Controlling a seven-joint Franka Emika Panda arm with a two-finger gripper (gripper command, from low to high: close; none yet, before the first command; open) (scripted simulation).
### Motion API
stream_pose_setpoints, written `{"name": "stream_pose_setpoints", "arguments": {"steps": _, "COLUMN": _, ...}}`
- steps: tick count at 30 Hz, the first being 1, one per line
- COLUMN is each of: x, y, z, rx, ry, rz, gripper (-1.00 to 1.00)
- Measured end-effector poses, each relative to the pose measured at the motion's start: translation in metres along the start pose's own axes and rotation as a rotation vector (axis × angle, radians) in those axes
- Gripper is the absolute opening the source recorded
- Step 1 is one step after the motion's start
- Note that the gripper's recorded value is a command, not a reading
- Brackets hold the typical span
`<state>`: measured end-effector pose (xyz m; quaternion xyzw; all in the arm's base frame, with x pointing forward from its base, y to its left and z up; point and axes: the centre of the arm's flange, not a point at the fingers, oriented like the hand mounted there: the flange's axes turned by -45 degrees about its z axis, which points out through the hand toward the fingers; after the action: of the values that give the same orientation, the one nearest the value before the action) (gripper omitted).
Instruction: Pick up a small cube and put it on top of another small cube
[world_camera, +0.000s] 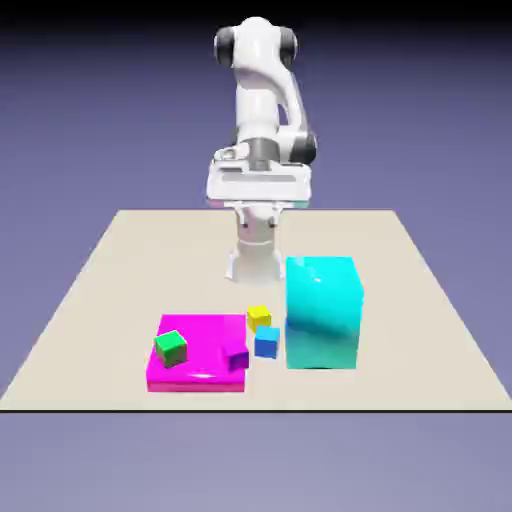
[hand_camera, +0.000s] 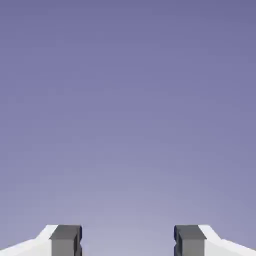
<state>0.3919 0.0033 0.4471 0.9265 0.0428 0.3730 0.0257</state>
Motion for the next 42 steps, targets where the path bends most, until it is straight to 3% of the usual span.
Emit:
{"name": "stream_pose_setpoints", "arguments": {"steps": 11, "x": -0.072, "y": 0.013, "z": 0.086, "rx": -0.059, "ry": -0.333, "rz": -0.370, "gripper": 0.00}}
{"name": "stream_pose_setpoints", "arguments": {"steps": 24, "x": -0.171, "y": 0.018, "z": 0.150, "rx": 0.171, "ry": -0.628, "rz": -0.696, "gripper": 0.00}}
{"name": "stream_pose_setpoints", "arguments": {"steps": 33, "x": -0.214, "y": 0.003, "z": 0.164, "rx": 0.424, "ry": -0.652, "rz": -0.878, "gripper": 0.00}}
{"name": "stream_pose_setpoints", "arguments": {"steps": 42, "x": -0.217, "y": -0.013, "z": 0.158, "rx": 0.630, "ry": -0.512, "rz": -1.055, "gripper": 0.00}}
